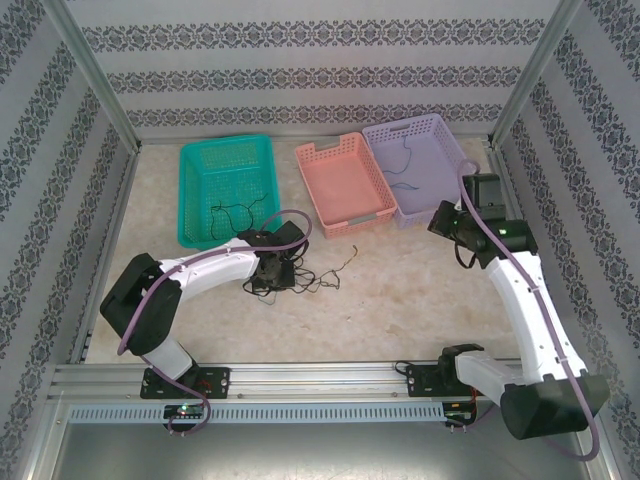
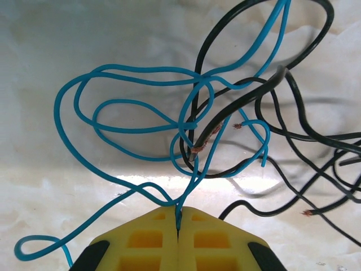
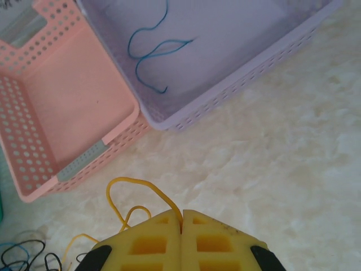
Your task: Untangle the cables
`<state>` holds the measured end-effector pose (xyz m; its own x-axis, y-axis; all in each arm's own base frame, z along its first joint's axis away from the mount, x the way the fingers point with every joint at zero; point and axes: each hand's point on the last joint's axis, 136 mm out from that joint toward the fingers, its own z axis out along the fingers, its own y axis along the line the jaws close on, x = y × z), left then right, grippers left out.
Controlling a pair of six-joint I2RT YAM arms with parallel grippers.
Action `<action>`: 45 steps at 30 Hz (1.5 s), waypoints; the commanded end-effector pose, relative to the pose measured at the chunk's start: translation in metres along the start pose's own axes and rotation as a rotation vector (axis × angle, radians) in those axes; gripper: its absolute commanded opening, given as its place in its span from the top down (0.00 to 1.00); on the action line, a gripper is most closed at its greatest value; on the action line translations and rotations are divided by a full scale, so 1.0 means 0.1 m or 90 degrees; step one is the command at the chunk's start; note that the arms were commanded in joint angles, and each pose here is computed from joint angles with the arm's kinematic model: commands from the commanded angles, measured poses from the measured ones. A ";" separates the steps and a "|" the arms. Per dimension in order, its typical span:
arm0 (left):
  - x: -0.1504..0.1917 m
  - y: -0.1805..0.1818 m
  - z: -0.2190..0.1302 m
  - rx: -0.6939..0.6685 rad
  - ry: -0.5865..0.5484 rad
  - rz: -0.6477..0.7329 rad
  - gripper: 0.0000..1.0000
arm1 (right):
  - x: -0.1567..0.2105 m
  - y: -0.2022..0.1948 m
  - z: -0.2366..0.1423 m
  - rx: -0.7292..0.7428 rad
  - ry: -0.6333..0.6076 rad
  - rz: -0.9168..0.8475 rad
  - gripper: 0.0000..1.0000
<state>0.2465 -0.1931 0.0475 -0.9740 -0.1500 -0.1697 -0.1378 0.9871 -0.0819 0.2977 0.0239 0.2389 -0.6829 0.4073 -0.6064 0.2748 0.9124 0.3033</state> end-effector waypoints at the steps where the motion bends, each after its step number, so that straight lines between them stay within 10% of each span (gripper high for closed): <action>1: 0.02 0.15 -0.04 -0.036 0.004 -0.011 1.00 | -0.35 0.02 -0.34 0.000 -0.103 -0.005 1.00; 14: -0.06 -0.05 -0.02 0.003 0.003 0.003 1.00 | -1.15 0.41 -1.04 -0.096 -0.270 -0.026 1.00; 19: -0.30 -0.34 -0.46 0.088 -0.049 -0.007 0.47 | -1.03 0.66 -1.04 -0.196 -0.247 -0.041 1.00; 23: -0.53 -0.48 -1.03 0.146 -0.111 -0.034 0.33 | -0.87 0.94 -0.99 -0.306 -0.200 -0.058 1.00; 36: -1.02 -1.03 -2.53 0.415 -0.251 -0.084 0.33 | -0.18 1.43 -0.59 -0.423 -0.057 -0.110 1.00; 45: -0.96 -1.32 -2.46 0.450 -0.174 -0.040 0.38 | 0.06 1.59 -0.44 -0.418 -0.010 -0.133 1.00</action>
<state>0.3154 -0.2901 0.3248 -0.8497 -0.3307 -0.4108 0.0494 0.7256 -0.6864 0.3068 0.1637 0.3130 -0.6732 0.2302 -0.7027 -0.3191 0.7668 0.5570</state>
